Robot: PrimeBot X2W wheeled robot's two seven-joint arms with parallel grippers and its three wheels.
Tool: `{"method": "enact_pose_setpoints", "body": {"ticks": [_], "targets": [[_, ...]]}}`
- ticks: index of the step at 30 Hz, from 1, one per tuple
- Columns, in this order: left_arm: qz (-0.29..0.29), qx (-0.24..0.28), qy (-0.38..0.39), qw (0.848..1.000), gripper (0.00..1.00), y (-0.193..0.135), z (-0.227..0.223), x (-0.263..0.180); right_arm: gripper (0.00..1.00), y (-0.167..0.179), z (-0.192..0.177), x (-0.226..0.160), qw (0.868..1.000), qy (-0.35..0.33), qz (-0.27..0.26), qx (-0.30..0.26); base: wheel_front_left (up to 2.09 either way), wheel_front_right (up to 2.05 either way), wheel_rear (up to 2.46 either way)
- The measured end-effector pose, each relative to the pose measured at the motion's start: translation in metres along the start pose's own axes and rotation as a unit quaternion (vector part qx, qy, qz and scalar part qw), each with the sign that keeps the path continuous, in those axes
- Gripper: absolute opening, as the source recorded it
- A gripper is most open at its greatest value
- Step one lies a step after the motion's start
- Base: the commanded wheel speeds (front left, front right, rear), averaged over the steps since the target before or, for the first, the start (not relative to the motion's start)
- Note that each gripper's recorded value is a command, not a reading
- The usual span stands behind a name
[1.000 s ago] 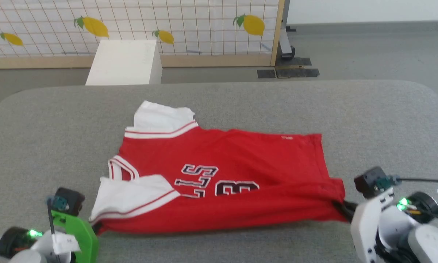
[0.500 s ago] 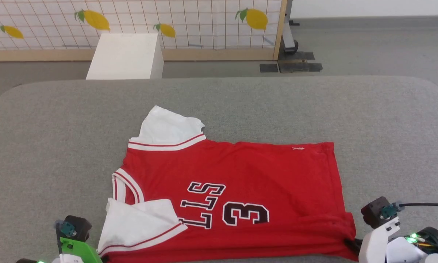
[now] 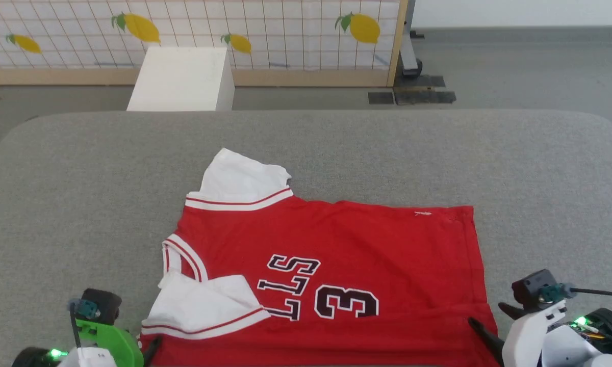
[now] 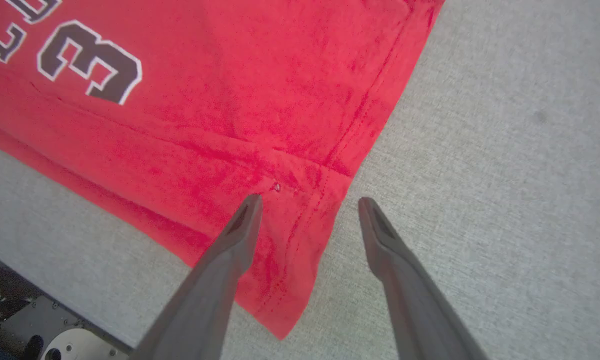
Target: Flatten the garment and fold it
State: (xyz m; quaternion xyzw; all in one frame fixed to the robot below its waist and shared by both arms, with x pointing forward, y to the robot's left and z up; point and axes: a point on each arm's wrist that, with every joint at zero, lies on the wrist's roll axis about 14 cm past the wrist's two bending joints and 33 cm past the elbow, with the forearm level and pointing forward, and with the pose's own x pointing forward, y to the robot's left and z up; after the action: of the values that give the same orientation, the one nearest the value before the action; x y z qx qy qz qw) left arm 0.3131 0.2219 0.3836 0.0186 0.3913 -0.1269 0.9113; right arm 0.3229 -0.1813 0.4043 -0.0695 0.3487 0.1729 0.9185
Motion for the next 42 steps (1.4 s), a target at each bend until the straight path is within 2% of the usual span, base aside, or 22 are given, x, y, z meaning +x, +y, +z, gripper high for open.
{"method": "enact_pose_setpoints", "body": {"ticks": [7,12,19,22,25,31,34,37,42], "targets": [[0.037,0.042,-0.128,0.99,1.0,0.011,0.07,-0.036,1.0,-0.002,0.054,-0.025,0.99,-0.134,-0.031,0.008,0.0,0.0,0.0],[0.069,0.086,-0.205,0.973,1.0,0.015,0.118,-0.046,1.0,-0.006,0.095,-0.045,0.966,-0.249,-0.063,0.035,0.0,0.0,0.0],[0.082,0.15,-0.269,0.948,1.0,0.01,0.189,-0.034,1.0,-0.031,0.119,-0.072,0.918,-0.365,-0.132,0.083,0.0,0.0,0.0],[0.077,0.162,-0.266,0.947,1.0,0.01,0.209,-0.018,1.0,-0.041,0.123,-0.077,0.902,-0.393,-0.156,0.092,0.0,0.0,0.0],[0.067,0.171,-0.241,0.953,1.0,0.011,0.222,0.006,1.0,-0.05,0.123,-0.076,0.893,-0.405,-0.174,0.096,0.0,0.0,0.0],[0.044,0.177,-0.16,0.97,1.0,0.01,0.24,0.059,1.0,-0.062,0.12,-0.061,0.889,-0.403,-0.192,0.101,0.0,0.0,0.0],[0.03,0.174,-0.112,0.978,1.0,0.006,0.242,0.086,1.0,-0.067,0.114,-0.048,0.895,-0.386,-0.198,0.099,0.0,0.0,0.0],[0.018,0.145,-0.038,0.989,1.0,0.008,0.231,0.113,1.0,-0.071,0.109,-0.035,0.902,-0.369,-0.2,0.101,0.0,0.0,0.0],[-0.014,0.075,0.045,0.996,1.0,0.006,0.224,0.144,1.0,-0.078,0.104,-0.017,0.909,-0.349,-0.205,0.1,0.0,0.0,0.0]]}}
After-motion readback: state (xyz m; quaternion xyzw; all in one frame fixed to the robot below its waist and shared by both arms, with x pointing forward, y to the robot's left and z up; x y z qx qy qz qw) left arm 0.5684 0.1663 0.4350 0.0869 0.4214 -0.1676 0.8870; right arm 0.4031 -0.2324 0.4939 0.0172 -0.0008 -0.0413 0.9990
